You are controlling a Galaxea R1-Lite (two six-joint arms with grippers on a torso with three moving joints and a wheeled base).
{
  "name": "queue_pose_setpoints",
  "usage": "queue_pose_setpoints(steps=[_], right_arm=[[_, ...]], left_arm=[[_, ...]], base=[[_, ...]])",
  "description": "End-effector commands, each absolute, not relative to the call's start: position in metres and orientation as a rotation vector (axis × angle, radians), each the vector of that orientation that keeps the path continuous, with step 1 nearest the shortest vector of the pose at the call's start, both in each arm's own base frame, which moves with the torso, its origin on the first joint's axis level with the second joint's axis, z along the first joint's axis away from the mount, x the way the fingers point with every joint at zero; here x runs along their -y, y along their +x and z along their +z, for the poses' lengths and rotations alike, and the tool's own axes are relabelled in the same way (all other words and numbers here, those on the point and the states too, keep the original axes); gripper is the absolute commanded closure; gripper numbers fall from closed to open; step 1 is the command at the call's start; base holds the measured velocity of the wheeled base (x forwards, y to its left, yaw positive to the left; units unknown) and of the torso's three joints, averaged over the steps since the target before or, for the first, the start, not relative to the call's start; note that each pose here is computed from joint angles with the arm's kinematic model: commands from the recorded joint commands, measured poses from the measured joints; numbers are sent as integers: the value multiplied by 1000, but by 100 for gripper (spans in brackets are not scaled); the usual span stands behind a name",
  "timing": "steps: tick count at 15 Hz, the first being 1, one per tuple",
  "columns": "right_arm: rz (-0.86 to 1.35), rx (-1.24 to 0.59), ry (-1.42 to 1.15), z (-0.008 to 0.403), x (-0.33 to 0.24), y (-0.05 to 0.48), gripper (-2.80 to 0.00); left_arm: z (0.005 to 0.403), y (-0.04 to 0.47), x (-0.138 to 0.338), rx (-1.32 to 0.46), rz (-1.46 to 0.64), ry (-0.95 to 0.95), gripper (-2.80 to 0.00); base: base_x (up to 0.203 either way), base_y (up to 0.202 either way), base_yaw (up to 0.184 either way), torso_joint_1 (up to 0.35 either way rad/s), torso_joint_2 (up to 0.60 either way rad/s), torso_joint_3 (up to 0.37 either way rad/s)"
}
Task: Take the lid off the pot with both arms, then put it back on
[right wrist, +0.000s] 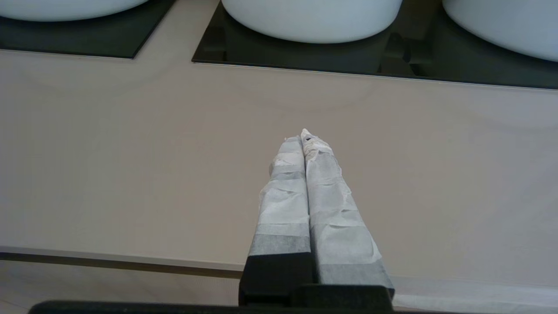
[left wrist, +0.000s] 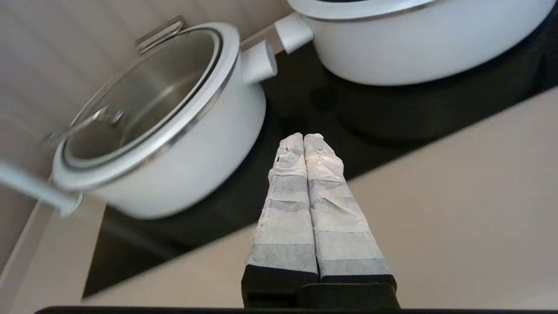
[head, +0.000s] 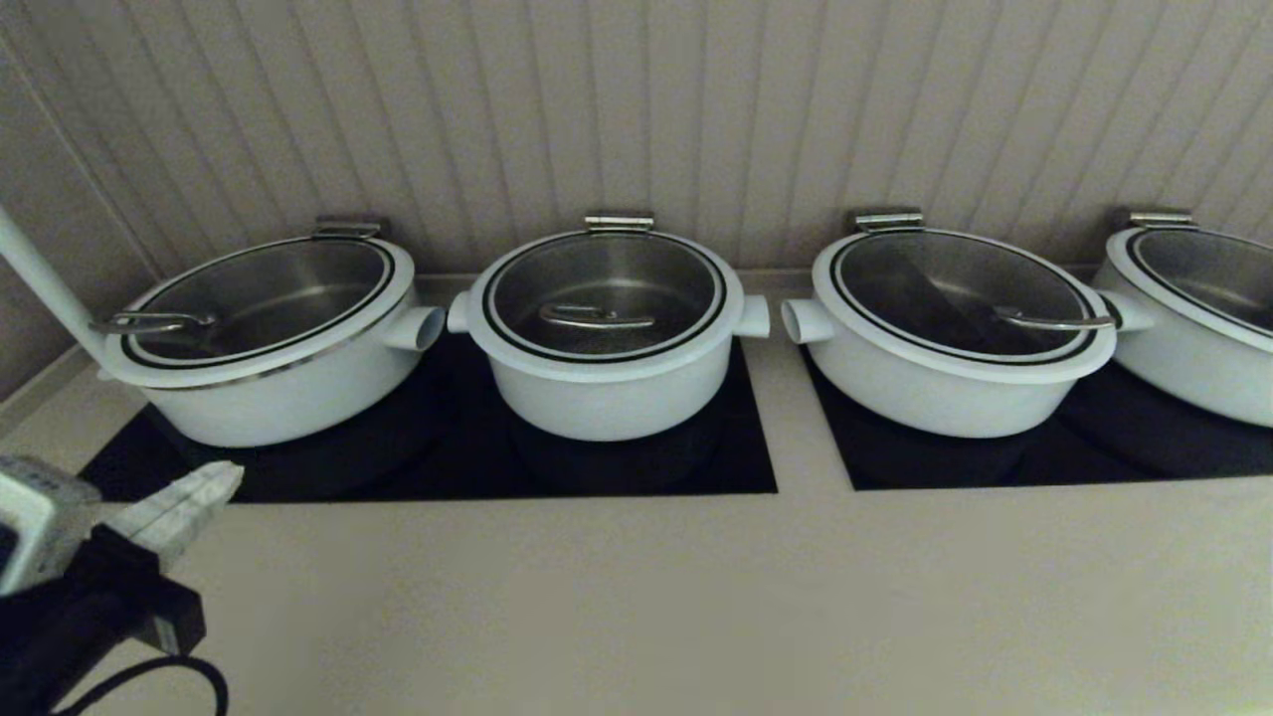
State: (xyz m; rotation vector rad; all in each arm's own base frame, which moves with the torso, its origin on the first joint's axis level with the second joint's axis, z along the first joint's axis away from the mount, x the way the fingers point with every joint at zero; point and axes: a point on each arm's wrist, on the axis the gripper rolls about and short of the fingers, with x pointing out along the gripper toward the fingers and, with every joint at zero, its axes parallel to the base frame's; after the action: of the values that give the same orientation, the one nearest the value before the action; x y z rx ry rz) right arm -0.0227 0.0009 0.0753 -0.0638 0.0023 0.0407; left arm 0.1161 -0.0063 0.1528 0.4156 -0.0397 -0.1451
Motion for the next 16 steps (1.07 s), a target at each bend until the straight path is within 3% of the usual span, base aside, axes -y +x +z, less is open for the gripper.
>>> queue_pose_setpoints(steps=[1,9,16], right_arm=[[42,-2,-64,75,-1,-23,0],[42,-2,-64,75,-1,-23,0],[42,-2,-64,75,-1,-23,0]], left_arm=[[153,90,5,92,-121,412,0],[120,24,1,-28,-70,229,0],[92,-1,2,-121,-57,98,0]], base=[[0,0,0,0,0,0],[0,0,0,0,0,0],[0,0,0,0,0,0]])
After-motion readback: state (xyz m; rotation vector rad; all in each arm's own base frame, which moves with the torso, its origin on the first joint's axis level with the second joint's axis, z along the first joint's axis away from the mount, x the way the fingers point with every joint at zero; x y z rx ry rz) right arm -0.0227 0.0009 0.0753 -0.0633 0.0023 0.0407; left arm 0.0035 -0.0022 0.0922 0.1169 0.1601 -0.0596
